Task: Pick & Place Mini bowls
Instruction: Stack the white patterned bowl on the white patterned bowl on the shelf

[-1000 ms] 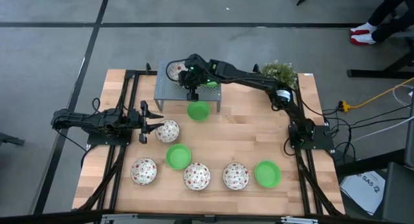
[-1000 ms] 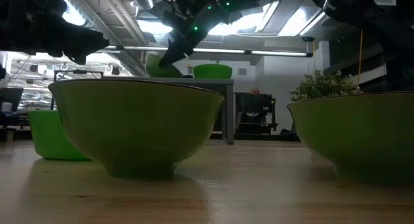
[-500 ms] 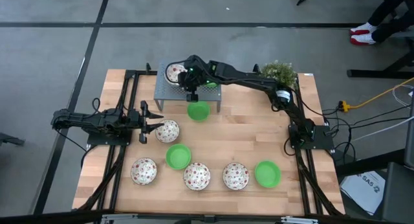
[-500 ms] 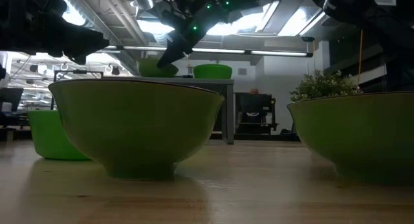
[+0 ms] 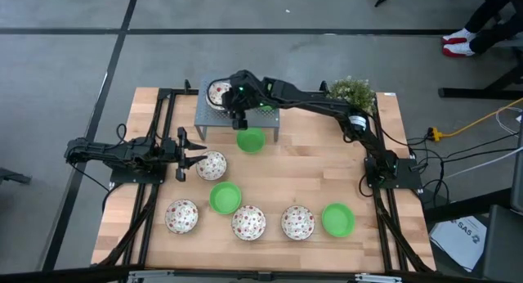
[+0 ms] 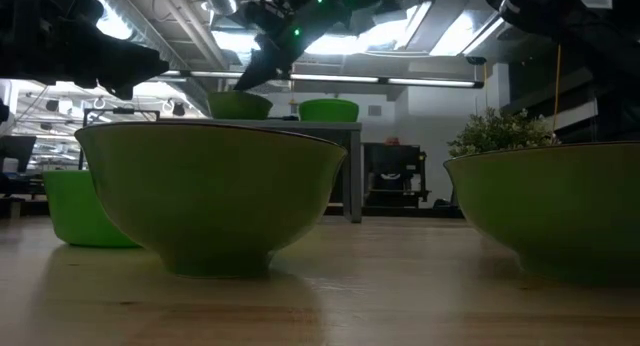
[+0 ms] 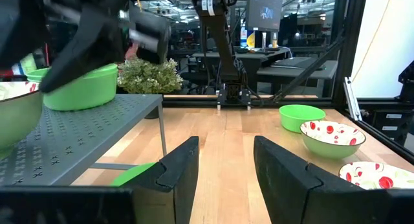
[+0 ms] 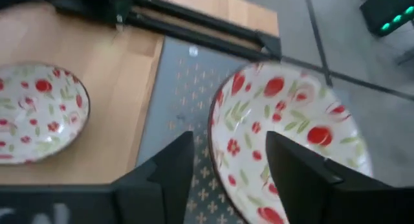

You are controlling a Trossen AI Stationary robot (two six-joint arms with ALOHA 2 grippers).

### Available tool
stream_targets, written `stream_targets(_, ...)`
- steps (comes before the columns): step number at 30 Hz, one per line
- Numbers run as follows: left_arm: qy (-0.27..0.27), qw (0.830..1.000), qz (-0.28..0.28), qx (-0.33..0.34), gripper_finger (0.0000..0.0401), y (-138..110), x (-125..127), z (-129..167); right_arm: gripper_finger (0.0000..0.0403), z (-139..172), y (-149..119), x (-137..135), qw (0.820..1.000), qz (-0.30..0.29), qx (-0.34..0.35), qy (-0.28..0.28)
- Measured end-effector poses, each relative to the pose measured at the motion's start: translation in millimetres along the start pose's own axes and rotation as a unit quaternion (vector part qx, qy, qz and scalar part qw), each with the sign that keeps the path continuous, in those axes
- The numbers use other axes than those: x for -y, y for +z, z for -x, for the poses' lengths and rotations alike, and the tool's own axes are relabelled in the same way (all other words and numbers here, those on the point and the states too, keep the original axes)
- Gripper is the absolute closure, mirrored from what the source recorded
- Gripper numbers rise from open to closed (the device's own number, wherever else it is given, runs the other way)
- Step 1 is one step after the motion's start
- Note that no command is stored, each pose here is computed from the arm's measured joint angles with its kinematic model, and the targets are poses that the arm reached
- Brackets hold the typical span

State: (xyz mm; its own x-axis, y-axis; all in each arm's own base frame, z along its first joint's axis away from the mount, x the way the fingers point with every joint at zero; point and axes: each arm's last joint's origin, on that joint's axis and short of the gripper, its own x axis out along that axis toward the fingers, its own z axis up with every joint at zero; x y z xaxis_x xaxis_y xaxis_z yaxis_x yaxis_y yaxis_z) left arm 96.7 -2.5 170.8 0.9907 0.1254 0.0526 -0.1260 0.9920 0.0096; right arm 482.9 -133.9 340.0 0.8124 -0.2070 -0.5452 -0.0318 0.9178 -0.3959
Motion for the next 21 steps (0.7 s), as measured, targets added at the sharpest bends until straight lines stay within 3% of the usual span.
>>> stream_targets(10, 0.0, 1.0, 0.0, 0.0, 0.0258, 0.0, 0.0, 0.0, 0.0174, 38.9, 32.7, -14.9, 0.999, -0.023, 0.035, 0.01)
stream_targets(21, 0.0, 1.0, 0.0, 0.0, 0.0258, 0.0, 0.0, 0.0, 0.0174, 55.5, 39.2, -55.3, 0.993, -0.087, -0.028, 0.074)
